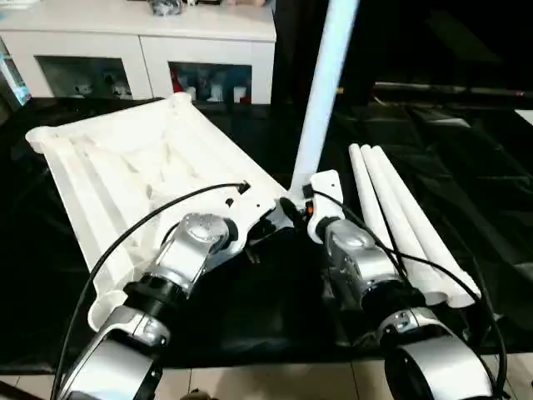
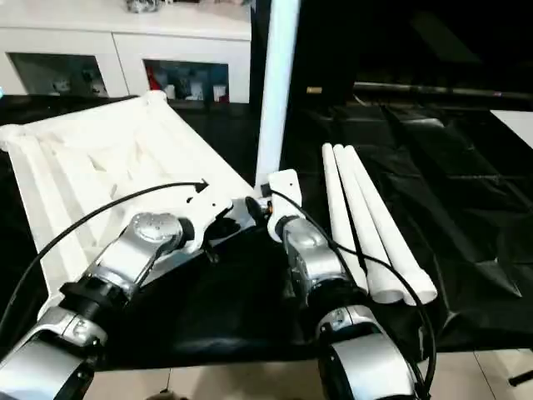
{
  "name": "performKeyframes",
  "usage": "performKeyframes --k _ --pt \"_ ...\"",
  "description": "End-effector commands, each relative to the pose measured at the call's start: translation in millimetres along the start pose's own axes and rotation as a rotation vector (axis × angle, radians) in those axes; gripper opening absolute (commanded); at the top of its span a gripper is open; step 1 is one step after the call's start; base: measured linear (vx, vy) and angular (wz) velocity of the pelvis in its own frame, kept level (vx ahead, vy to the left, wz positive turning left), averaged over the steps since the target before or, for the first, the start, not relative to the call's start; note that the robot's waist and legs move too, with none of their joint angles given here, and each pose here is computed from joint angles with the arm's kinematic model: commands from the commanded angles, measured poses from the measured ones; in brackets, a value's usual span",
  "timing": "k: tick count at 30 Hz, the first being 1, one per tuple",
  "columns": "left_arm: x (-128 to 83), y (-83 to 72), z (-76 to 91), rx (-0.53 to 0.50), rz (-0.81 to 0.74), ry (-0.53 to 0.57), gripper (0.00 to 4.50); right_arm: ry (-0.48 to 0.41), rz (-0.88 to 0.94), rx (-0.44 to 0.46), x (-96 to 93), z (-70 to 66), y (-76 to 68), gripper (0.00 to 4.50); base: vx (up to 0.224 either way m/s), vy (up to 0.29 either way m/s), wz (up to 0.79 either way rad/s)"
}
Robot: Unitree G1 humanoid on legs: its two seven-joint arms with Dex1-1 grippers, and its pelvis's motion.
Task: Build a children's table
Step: Rotate leg to tighten
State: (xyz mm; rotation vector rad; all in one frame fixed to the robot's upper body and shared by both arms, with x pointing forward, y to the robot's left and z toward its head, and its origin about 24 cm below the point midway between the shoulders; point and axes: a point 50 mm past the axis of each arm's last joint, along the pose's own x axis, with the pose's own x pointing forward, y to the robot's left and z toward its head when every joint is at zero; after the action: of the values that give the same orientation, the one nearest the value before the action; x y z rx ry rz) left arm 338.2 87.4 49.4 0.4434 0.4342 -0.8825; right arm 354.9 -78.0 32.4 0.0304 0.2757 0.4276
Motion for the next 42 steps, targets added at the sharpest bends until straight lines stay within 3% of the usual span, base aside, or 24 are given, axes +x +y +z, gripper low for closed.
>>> performKeyframes --k 1,5,9,20,30,33,34,39,40,42 --pt "5.4 -8.1 5.8 0.041 -0.050 -0.014 0.00 -0.033 0.095 0.014 2.5 4.9 12.6 3.55 0.000 0.000 0.00" --pt "-2.2 -7.5 -1.6 0.066 -0.102 -0.034 0.00 -0.039 0.226 -0.057 -7.2 9.4 -0.3 3.91 0.000 0.000 0.00" --pt "-14.9 -5.4 -9.8 0.089 -0.178 -0.051 0.00 -0.018 0.392 -0.154 -25.6 9.4 -15.8 3.91 0.000 0.000 0.00" --pt "-44.8 -6.9 -20.1 0.145 -0.396 -0.081 0.00 0.043 0.574 -0.284 -45.0 12.5 -30.6 3.91 0.000 0.000 0.00" --pt "-49.5 -3.9 -24.0 0.137 -0.399 -0.072 0.00 0.092 0.652 -0.313 -50.4 7.9 -30.2 3.91 0.000 0.000 0.00" --pt "-49.9 -3.4 -24.4 0.133 -0.397 -0.073 0.00 0.086 0.644 -0.299 -50.0 7.6 -30.5 3.75 0.000 0.000 0.00" --pt "-50.0 -3.4 -24.6 0.132 -0.398 -0.073 0.00 0.084 0.648 -0.285 -50.0 7.5 -30.2 3.48 0.000 0.000 0.00" --pt "-50.0 -3.3 -24.9 0.128 -0.400 -0.071 0.00 0.087 0.652 -0.268 -49.5 6.1 -29.2 3.33 0.000 0.000 0.00" --pt "-49.9 -3.5 -24.9 0.127 -0.401 -0.072 0.00 0.090 0.652 -0.264 -49.1 4.3 -27.9 3.06 0.000 0.000 0.00" --pt "-49.8 -4.0 -25.1 0.123 -0.401 -0.072 0.00 0.093 0.645 -0.257 -48.7 2.4 -27.1 2.95 0.000 0.000 0.00"
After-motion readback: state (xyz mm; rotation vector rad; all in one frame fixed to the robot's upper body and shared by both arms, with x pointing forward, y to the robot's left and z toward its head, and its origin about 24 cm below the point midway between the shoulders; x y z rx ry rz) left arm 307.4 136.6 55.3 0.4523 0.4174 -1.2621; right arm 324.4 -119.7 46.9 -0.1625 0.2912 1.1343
